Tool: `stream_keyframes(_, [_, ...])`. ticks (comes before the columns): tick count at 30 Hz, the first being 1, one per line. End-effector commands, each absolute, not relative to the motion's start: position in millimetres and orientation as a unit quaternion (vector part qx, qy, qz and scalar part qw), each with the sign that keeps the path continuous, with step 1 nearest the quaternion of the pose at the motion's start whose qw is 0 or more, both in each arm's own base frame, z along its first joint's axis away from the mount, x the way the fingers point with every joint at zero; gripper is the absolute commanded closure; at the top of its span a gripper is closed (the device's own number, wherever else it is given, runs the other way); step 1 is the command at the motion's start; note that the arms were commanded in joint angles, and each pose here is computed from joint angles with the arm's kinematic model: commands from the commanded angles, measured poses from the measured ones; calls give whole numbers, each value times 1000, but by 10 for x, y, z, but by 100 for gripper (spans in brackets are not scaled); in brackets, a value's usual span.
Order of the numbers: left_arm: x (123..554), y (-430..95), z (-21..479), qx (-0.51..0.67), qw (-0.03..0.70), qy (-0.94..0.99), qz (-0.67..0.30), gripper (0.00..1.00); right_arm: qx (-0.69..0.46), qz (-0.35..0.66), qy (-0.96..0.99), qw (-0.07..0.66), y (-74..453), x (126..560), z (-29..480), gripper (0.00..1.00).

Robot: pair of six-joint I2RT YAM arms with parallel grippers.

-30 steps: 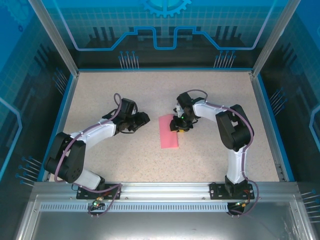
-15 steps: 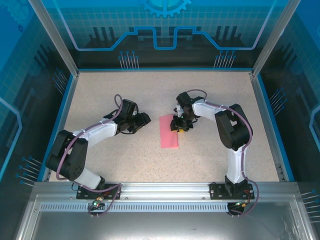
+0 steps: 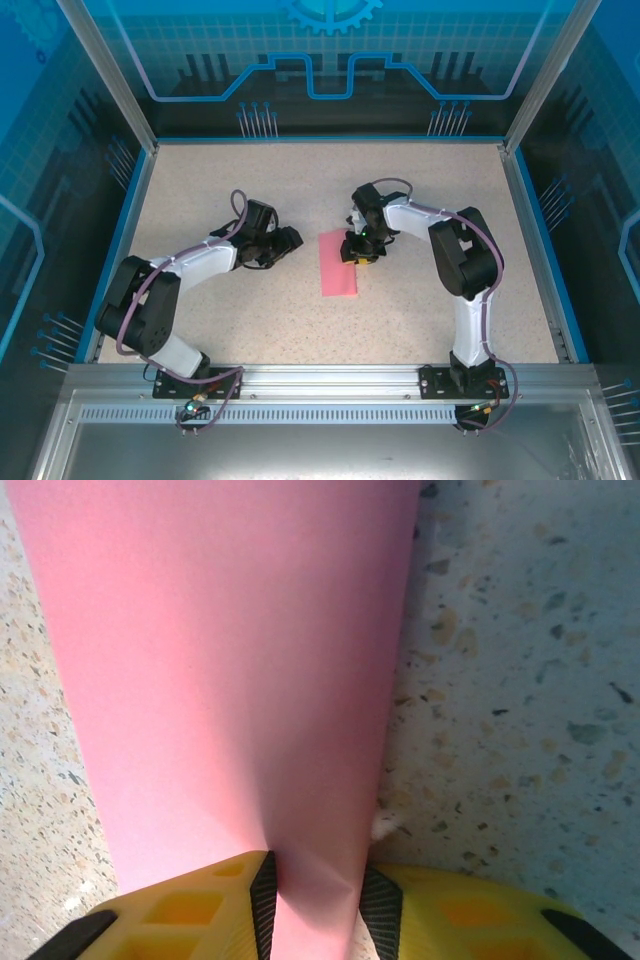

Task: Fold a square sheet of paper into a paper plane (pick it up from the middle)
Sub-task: Fold the square sheet of paper in half at the center of the table.

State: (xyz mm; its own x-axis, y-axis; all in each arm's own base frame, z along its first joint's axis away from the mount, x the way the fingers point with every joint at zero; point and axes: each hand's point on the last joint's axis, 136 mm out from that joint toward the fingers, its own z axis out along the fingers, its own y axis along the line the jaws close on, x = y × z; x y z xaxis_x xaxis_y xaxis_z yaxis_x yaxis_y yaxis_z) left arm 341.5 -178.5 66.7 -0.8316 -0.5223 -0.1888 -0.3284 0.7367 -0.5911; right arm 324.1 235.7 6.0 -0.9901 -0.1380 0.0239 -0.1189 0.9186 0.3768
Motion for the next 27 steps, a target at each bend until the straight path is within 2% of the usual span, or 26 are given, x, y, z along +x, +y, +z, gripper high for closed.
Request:
stream_keyframes(1, [3374, -1830, 624, -219, 163, 922, -276, 38, 90, -85, -989, 86, 2027, 2931, -660, 64])
stream_keyframes(27, [3339, -1901, 622, -204, 158, 926, -274, 37, 69, -73, -989, 104, 1975, 2932, -745, 64])
